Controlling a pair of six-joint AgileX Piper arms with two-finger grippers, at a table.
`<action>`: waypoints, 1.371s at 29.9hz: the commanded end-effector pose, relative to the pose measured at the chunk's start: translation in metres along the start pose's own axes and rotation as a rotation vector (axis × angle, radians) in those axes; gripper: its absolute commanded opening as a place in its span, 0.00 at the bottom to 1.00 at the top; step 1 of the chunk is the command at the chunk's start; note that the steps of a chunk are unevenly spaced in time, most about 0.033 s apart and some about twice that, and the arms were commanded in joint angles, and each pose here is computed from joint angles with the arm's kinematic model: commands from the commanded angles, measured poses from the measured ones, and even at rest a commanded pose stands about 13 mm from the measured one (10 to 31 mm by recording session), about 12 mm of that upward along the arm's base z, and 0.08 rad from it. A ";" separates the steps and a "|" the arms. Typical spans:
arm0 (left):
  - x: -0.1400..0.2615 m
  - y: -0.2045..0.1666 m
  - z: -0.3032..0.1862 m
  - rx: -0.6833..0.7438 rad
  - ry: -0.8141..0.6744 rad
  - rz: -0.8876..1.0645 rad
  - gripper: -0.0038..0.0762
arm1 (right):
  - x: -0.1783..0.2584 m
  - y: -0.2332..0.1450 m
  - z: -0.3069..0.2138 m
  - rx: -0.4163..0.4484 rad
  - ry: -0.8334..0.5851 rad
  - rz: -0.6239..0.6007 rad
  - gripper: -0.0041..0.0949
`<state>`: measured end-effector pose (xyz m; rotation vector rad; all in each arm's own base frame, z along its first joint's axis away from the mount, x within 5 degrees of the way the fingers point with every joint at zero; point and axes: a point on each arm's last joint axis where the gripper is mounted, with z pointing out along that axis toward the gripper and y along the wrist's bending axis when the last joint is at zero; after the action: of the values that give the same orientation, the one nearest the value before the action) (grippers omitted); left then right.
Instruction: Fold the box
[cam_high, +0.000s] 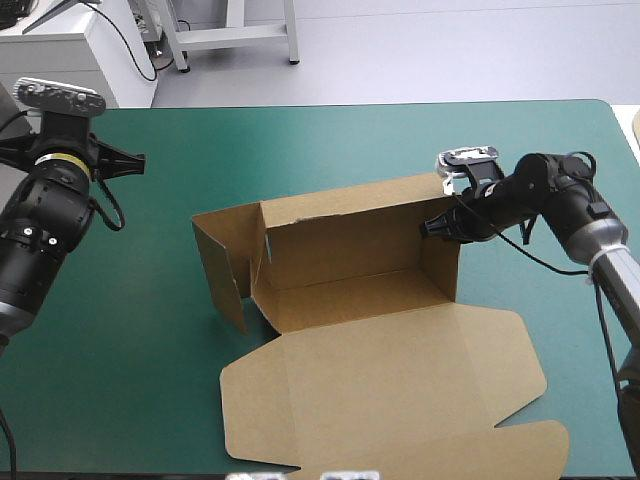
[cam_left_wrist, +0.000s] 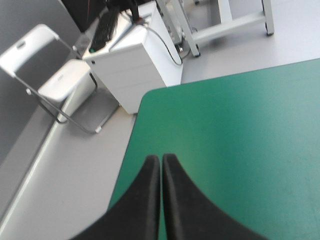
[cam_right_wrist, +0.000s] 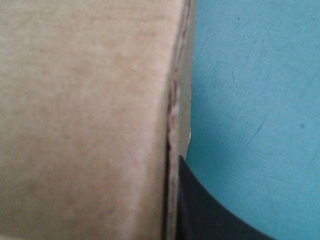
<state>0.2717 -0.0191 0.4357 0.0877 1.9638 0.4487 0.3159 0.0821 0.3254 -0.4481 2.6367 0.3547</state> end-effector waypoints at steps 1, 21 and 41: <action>-0.005 0.018 -0.008 0.033 -0.020 -0.088 0.05 | -0.022 0.004 0.004 0.003 -0.047 -0.016 0.05; 0.013 0.019 -0.006 0.111 0.151 -0.073 0.05 | -0.085 -0.003 0.006 0.076 -0.176 -0.085 0.32; 0.017 0.016 -0.007 0.142 0.200 -0.082 0.05 | -0.090 -0.006 0.024 0.040 -0.024 -0.078 0.32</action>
<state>0.2621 -0.0034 0.4099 0.0564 2.2835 0.2747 0.4075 0.1056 0.3214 -0.5418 2.6726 0.2537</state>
